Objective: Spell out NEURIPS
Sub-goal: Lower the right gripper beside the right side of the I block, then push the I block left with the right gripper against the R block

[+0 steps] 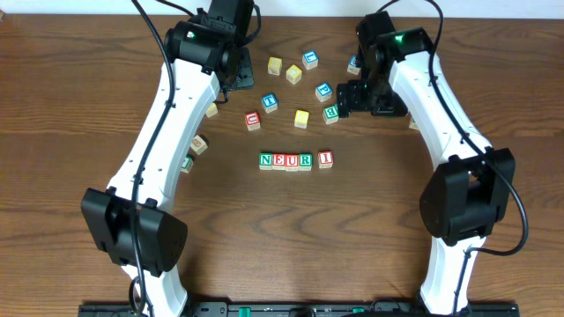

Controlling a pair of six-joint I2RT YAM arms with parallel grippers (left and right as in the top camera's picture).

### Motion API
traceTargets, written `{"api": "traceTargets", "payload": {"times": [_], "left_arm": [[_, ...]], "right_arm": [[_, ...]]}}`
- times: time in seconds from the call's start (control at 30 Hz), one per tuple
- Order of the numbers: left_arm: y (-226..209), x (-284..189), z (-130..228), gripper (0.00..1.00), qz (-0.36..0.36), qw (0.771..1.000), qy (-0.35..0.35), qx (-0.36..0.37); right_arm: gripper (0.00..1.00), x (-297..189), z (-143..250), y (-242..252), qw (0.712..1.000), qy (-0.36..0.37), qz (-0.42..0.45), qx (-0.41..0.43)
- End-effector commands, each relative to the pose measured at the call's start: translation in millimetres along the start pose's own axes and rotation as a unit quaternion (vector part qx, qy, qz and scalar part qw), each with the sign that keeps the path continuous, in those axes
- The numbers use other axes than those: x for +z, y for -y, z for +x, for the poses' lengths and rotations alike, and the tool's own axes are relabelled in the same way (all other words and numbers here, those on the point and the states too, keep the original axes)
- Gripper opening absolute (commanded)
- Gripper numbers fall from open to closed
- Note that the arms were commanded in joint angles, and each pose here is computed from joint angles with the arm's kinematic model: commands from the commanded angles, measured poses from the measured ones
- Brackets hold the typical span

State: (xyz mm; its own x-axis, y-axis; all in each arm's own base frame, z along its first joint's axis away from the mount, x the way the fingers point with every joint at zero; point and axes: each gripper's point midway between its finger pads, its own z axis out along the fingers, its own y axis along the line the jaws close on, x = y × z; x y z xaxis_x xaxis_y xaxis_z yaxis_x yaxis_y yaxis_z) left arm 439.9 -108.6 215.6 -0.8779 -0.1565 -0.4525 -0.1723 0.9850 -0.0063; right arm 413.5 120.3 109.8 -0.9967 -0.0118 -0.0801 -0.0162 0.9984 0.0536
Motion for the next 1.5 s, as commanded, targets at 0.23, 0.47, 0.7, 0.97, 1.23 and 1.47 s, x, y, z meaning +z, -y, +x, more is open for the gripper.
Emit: {"api": "traceTargets", "payload": {"times": [0.23,0.47,0.7,0.97,1.23,1.47], "left_arm": [[-3,-10,-5,0.55,0.000,1.000,0.012,0.005],[-2,-7,-5,0.55,-0.001,1.000,0.011,0.005],[-1,10,0,0.55,-0.009,1.000,-0.007,0.009],[0,11,-1,0.55,-0.009,1.000,-0.006,0.009],[0,11,-1,0.55,-0.009,1.000,-0.006,0.009],[0,11,-1,0.55,-0.009,1.000,-0.006,0.009]], "right_arm": [[0.82,32,25,-1,0.999,-0.045,0.010,0.021],[0.66,42,39,-5,0.998,-0.064,0.016,0.016],[0.52,59,58,-10,0.996,-0.088,0.025,0.014],[0.51,60,65,-20,0.995,-0.094,0.028,0.003],[0.50,62,68,-31,0.995,-0.087,0.033,-0.017],[0.52,67,76,-33,0.994,-0.097,0.037,-0.023]]}}
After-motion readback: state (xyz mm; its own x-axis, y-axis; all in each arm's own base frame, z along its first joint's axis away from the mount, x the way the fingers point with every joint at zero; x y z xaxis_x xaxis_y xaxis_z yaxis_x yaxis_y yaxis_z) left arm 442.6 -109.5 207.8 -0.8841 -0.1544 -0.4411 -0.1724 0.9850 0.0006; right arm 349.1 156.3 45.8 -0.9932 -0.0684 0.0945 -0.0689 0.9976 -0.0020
